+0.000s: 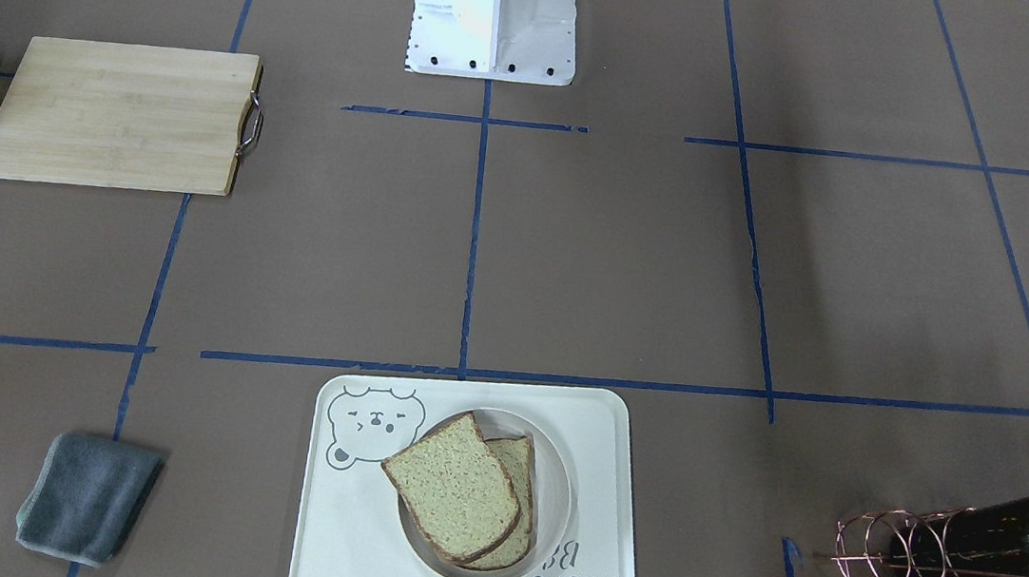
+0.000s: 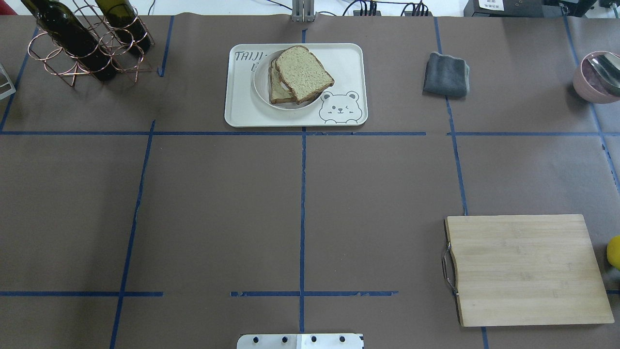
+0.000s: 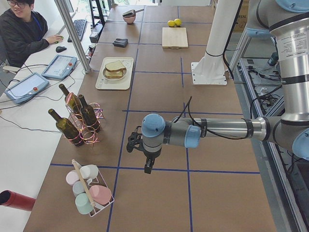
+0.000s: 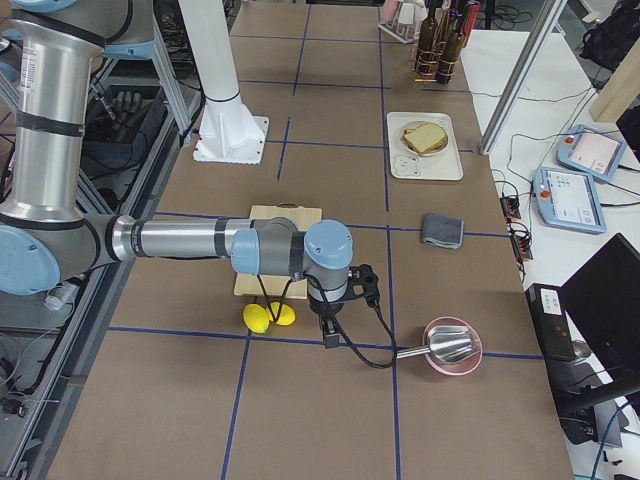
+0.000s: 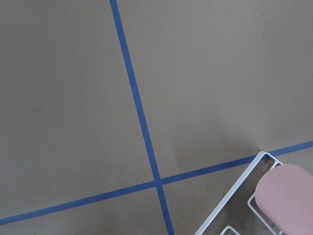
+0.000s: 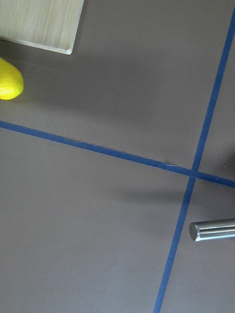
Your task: Make sandwich and place on tray
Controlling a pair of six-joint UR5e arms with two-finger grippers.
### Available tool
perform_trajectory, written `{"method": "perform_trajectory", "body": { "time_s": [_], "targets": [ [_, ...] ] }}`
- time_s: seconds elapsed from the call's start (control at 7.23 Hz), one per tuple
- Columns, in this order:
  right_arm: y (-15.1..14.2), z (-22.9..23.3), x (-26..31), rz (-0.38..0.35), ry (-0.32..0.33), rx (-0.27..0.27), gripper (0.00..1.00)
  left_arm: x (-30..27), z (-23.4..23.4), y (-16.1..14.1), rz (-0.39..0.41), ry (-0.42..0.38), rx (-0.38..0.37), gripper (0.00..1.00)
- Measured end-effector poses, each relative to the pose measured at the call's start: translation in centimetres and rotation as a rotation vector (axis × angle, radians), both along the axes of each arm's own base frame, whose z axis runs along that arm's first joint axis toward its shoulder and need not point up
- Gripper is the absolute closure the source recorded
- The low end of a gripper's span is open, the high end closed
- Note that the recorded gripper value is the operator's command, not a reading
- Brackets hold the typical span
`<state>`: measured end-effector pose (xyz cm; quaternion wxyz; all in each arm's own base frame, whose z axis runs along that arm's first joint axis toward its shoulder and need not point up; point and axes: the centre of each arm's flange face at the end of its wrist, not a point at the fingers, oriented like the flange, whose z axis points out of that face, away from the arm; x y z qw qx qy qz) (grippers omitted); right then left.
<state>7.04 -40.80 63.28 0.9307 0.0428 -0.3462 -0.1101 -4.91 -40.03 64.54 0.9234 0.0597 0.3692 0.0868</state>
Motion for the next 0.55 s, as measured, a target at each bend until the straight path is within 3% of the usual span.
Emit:
{"method": "perform_trajectory", "body": {
  "time_s": [0.55],
  "targets": [
    [-0.38, -0.35, -0.13, 0.001, -0.014, 0.007, 0.00, -0.13, -0.39, 0.03, -0.002, 0.002, 0.000, 0.00]
  ]
}}
